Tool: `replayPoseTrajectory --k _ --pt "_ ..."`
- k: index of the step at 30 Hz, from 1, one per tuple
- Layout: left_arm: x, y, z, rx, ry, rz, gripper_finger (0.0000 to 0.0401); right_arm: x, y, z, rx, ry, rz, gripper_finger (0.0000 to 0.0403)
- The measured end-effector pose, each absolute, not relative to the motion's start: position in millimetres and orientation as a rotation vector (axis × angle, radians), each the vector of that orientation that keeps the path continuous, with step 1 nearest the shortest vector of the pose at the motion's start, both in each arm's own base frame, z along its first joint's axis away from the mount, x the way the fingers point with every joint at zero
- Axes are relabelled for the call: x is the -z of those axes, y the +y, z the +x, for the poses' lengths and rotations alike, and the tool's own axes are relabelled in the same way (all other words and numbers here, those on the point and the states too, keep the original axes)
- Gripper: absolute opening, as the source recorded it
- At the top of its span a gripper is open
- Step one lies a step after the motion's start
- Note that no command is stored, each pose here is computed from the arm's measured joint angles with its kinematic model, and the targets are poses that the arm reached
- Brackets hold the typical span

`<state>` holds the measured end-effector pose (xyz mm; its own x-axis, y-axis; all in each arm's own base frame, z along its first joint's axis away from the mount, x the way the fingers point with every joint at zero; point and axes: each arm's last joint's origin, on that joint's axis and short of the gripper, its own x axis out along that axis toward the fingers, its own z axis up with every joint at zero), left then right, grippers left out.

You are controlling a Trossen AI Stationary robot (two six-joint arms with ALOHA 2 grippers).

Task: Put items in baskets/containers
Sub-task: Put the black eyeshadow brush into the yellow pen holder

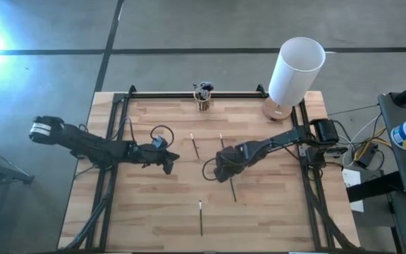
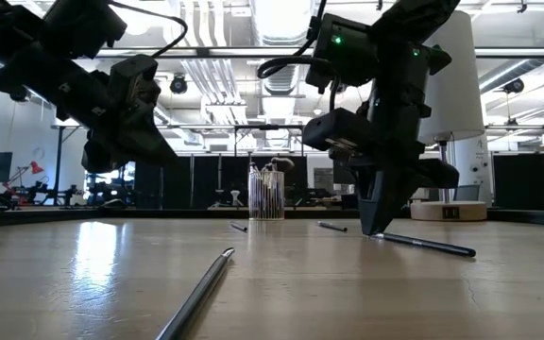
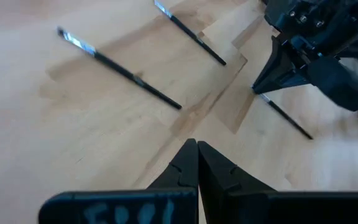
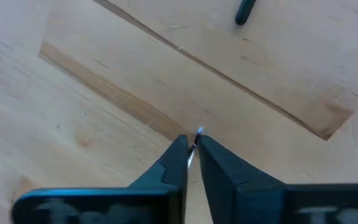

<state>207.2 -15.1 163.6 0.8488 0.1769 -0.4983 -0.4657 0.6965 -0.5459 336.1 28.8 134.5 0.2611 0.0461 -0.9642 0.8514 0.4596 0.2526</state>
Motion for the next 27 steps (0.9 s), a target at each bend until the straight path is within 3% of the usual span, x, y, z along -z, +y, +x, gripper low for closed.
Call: replayPoseTrajectory --k 9,20,27 --pt "-170.3 -11.2 211.8 -0.323 0.361 -0.875 0.0006 -150.0 28.9 345.7 0.551 1.029 0.913 0.0008" --pt "-195.0 -12.2 220.1 -0.177 0.124 -0.954 0.0098 -196.8 26.3 348.1 0.364 0.519 0.956 0.0008" --pt "-212.0 -13.1 221.9 -0.053 -0.014 -0.906 0.0114 -239.7 21.5 345.2 0.302 0.229 0.885 0.0008"
